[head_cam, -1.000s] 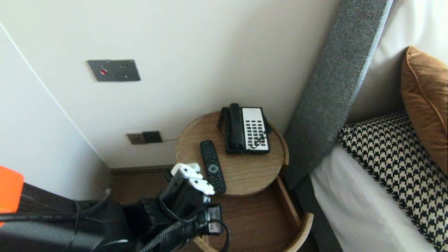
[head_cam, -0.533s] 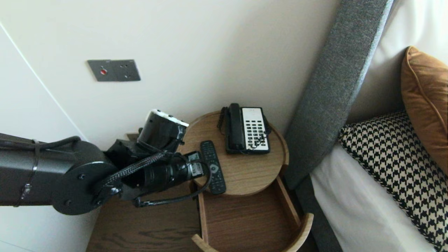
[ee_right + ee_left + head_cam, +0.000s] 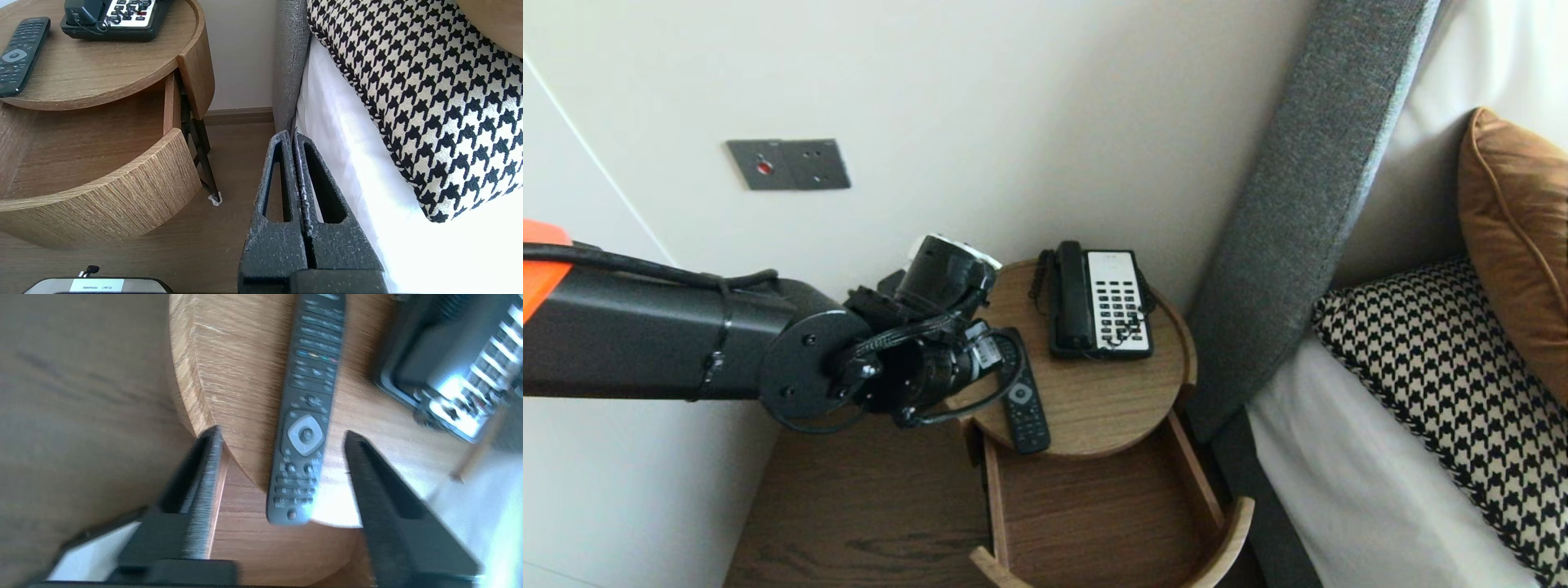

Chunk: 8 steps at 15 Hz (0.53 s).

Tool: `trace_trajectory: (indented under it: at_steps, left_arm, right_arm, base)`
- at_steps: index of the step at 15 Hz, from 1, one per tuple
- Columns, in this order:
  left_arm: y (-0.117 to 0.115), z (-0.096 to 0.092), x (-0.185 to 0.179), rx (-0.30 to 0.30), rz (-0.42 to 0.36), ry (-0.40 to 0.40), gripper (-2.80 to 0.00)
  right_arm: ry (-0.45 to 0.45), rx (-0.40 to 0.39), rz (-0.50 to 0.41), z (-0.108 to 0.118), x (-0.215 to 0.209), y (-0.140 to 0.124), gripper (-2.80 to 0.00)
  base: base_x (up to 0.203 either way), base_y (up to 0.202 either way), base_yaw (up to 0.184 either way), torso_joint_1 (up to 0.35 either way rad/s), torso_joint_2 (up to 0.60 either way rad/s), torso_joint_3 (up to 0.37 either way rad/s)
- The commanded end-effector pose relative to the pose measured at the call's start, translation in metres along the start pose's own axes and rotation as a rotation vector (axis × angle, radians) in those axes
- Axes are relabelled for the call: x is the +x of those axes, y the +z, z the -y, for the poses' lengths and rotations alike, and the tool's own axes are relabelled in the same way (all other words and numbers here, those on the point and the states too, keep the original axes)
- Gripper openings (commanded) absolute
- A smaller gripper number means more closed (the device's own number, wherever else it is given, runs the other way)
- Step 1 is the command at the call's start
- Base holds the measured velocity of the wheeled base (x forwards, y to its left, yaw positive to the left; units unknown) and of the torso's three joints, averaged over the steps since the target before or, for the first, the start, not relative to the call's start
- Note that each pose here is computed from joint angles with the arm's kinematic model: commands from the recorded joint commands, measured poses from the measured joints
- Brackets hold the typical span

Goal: Put the remote controls on the table in the drawer one by one

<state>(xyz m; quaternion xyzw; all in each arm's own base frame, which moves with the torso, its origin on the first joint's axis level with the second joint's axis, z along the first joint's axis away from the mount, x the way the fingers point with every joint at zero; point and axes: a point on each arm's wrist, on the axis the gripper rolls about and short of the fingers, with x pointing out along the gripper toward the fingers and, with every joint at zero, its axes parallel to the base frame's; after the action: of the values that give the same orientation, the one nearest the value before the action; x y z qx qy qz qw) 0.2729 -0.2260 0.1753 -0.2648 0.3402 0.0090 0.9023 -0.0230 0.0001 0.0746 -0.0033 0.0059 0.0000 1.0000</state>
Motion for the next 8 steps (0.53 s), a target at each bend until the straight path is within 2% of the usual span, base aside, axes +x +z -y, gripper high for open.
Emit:
trace_trajectory:
  at_steps: [1,4,8]
  left_arm:
    - [-0.009,0.008,0.024,-0.026,-0.028,0.051,0.0]
    - [-0.026,0.014,0.044,-0.023,-0.04,0.096,0.0]
    - [-0.046,0.017,0.063,0.063,-0.045,0.14,0.0]
  right_arm:
    - [0.0,-0.001,-0.001,0.0,0.0,0.0,-2.8]
    - [0.002,-0.001,-0.001,0.0,0.0,0.0,-2.8]
    - [0.0,0.0,-0.001,0.0,0.0,0.0,-2.8]
  base:
    - [0.0,0.0,0.0,0.0,0.0,0.0]
    - [0.0,0.0,0.0,0.0,0.0,0.0]
    - [0.0,0.0,0.0,0.0,0.0,0.0]
